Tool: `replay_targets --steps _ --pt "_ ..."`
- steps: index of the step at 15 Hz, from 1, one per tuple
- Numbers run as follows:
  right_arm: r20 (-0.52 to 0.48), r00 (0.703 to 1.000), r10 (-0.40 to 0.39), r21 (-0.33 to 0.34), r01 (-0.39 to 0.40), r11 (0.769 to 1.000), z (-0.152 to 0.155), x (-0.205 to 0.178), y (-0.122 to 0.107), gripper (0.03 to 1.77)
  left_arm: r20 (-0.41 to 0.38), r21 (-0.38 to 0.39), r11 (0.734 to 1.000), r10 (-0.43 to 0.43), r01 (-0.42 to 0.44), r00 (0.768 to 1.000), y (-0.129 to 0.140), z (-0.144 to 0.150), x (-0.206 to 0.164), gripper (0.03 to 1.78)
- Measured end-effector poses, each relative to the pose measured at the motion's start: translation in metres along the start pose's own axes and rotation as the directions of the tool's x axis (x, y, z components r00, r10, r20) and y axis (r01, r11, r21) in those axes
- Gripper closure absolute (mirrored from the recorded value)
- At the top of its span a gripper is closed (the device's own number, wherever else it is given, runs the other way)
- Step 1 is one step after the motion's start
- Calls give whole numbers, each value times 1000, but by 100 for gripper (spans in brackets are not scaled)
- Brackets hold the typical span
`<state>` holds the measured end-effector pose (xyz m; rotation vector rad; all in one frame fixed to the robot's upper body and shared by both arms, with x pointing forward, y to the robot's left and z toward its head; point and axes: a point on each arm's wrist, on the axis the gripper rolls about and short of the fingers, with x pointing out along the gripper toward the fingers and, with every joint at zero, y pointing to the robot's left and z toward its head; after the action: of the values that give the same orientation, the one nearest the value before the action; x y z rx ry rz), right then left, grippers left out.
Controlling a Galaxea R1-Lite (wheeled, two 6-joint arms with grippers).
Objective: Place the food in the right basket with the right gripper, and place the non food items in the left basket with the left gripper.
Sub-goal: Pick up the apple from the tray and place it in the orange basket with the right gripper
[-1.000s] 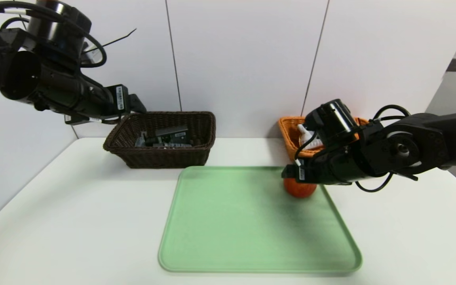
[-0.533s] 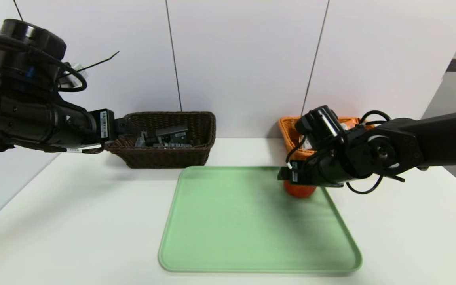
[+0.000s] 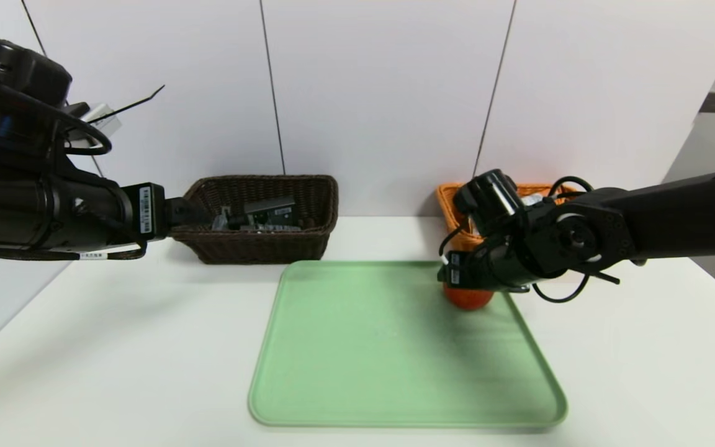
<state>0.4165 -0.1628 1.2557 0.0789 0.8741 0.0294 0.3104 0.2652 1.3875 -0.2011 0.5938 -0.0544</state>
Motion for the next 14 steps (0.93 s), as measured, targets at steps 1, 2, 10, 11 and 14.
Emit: replay_targets --steps 1,2,10,11,14 --pt "-1 1000 0 0 0 1000 0 1 0 53 -1 0 1000 1 -1 1000 1 -2 -2 12" --pt "0 1000 0 0 0 1000 0 1 1 54 1 0 1000 0 0 1000 1 -3 -4 12" --pt "51 978 204 35 -206 978 13 -52 11 54 -15 0 1000 8 -8 1000 10 -19 -16 12" --pt "57 963 263 31 -265 964 15 -65 12 54 -13 1 1000 7 -7 1000 11 -22 -19 12" --pt "138 916 377 19 -383 924 28 -99 10 55 -3 -2 1000 8 -8 1000 15 -27 -27 12"
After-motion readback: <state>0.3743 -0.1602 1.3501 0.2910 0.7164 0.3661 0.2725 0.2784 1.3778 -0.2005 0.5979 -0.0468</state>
